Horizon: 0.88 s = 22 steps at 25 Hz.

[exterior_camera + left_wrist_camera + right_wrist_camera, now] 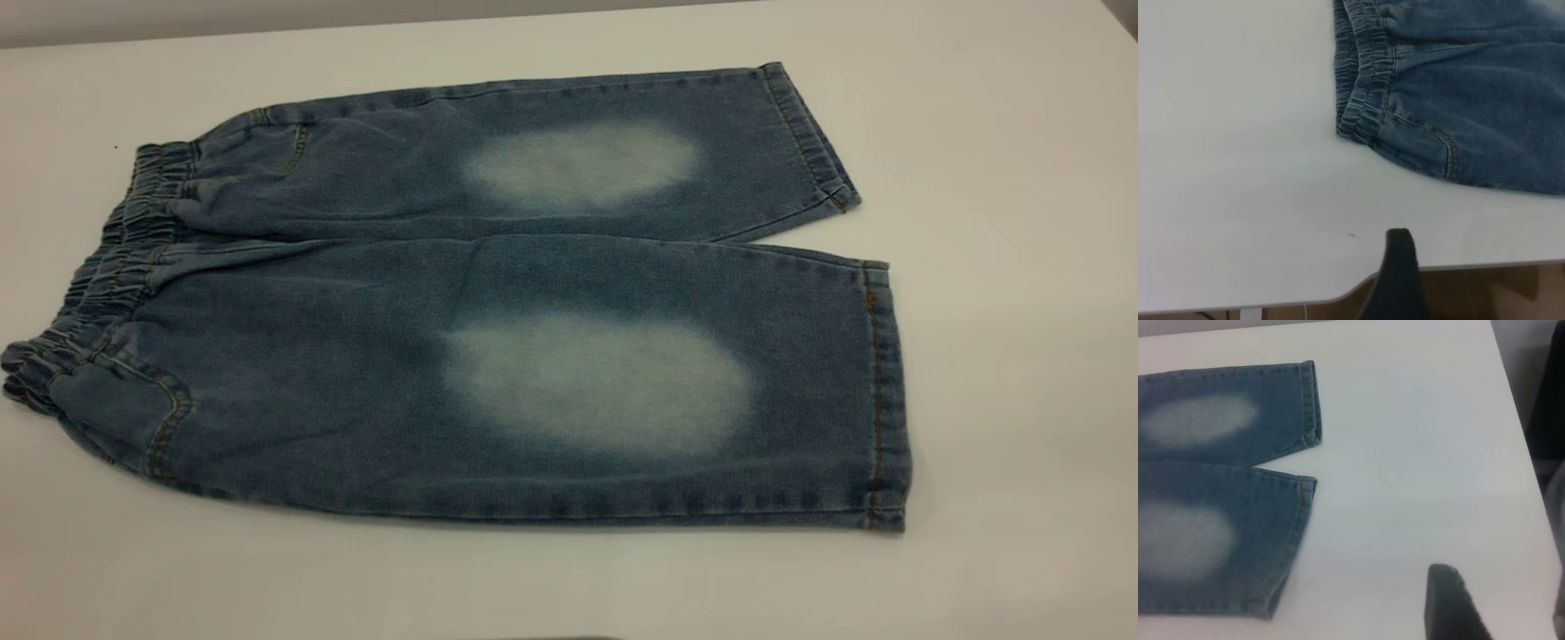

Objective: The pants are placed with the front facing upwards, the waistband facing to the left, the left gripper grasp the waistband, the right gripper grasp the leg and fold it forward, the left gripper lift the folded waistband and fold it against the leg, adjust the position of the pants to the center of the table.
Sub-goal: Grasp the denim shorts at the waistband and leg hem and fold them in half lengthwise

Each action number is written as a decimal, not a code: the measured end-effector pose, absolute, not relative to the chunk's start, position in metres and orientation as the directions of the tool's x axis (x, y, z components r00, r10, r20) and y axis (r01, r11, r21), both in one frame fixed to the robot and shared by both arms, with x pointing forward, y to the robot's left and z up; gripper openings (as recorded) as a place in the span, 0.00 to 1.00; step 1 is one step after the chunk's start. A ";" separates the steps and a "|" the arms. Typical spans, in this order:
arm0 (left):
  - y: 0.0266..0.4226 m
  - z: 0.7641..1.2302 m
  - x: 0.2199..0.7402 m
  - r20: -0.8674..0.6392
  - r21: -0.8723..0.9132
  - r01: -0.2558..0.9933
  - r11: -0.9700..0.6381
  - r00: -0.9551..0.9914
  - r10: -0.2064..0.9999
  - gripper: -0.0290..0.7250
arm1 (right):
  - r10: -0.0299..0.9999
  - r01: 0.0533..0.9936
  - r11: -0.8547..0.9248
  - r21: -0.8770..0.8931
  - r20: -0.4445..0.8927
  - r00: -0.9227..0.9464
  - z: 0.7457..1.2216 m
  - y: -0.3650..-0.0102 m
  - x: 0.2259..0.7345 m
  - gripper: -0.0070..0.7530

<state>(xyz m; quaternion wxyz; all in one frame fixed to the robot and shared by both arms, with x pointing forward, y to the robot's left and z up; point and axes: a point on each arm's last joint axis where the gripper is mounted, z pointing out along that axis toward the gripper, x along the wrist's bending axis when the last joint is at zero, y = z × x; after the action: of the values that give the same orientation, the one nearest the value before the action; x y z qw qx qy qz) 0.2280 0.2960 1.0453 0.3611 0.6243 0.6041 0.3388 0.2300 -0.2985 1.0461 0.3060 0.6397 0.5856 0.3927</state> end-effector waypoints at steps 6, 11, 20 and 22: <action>0.296 1.045 0.228 -0.013 0.860 0.510 -0.009 0.040 0.999 0.77 | 0.990 0.509 -0.127 0.851 0.144 0.006 1.046 -0.299 0.230 0.37; 0.296 1.045 0.228 -0.014 0.861 0.508 -0.009 0.041 0.999 0.77 | 0.989 0.506 -0.129 0.853 0.146 0.006 1.046 -0.299 0.230 0.37; 0.297 1.055 0.235 -0.047 0.858 0.512 0.034 0.012 0.999 0.77 | 0.977 0.579 -0.164 0.799 0.211 -0.014 1.050 -0.291 0.250 0.39; 0.298 1.064 0.249 -0.075 0.840 0.537 0.073 -0.017 0.997 0.77 | 0.970 0.613 -0.174 0.771 0.243 -0.030 1.053 -0.286 0.266 0.41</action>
<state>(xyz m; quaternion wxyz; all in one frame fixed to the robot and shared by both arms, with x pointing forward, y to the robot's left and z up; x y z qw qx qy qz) 0.2487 0.2978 1.0640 0.3601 0.6015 0.6377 0.3192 0.2663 -0.2861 1.0526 0.2274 0.6582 0.6010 0.3922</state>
